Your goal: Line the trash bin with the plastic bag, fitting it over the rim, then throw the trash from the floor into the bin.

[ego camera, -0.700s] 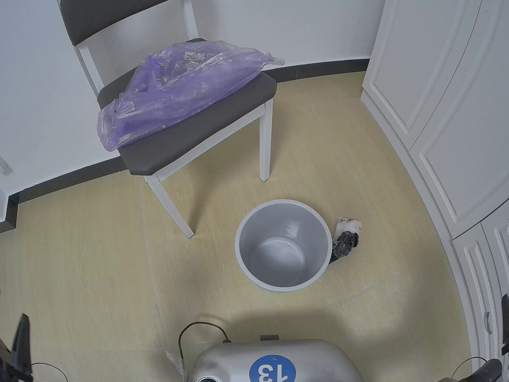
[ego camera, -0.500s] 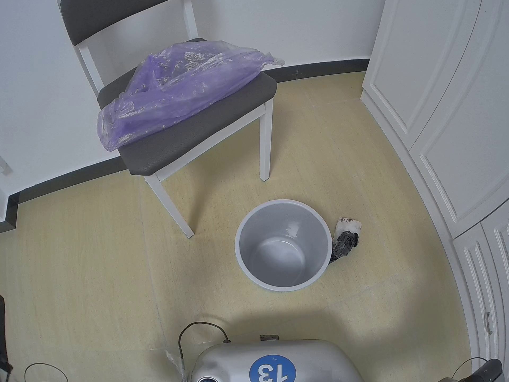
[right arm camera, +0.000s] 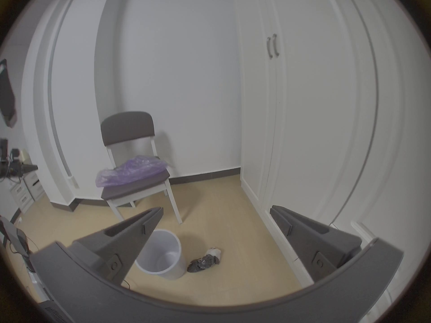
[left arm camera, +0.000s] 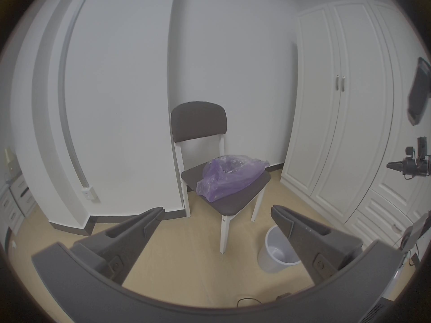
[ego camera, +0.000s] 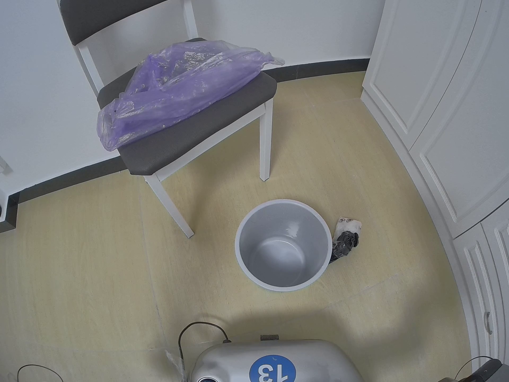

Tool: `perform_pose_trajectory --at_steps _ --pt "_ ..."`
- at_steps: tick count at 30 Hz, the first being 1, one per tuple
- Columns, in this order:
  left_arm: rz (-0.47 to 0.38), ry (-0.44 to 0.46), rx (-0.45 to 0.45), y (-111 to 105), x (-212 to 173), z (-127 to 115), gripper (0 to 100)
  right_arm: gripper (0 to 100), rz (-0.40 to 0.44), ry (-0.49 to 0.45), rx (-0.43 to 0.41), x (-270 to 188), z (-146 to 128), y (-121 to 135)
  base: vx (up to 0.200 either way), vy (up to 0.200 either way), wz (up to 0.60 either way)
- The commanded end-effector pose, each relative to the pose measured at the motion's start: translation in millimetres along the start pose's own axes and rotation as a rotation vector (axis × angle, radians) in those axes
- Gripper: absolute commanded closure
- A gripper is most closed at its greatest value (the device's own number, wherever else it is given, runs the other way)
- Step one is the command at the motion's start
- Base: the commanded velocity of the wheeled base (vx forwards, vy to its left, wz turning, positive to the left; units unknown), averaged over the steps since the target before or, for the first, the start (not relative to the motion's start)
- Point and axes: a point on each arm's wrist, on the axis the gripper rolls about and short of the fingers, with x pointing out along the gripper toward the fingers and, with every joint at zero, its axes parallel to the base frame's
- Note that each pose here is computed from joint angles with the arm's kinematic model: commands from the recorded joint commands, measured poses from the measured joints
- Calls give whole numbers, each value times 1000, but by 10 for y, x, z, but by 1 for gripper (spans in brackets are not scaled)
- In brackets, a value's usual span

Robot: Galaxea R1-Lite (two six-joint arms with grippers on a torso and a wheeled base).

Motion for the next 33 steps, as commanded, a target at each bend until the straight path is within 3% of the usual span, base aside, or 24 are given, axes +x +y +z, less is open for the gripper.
perform_pose_trajectory --at_steps 1,9,19,28,33 --pt "63 139 66 33 553 136 0 0 38 81 -20 580 178 11 0 0 0" --pt "94 215 96 88 928 175 0 0 18 58 62 1144 280 131 0 0 0" --pt "116 296 98 143 1465 200 0 0 -36 47 313 1629 7 495 0 0 0" --pt "128 302 101 186 1991 330 0 0 -17 13 369 1597 -70 526 0 0 0" --pt "128 337 103 182 2213 260 0 0 1 29 375 1515 -218 552 0 0 0"
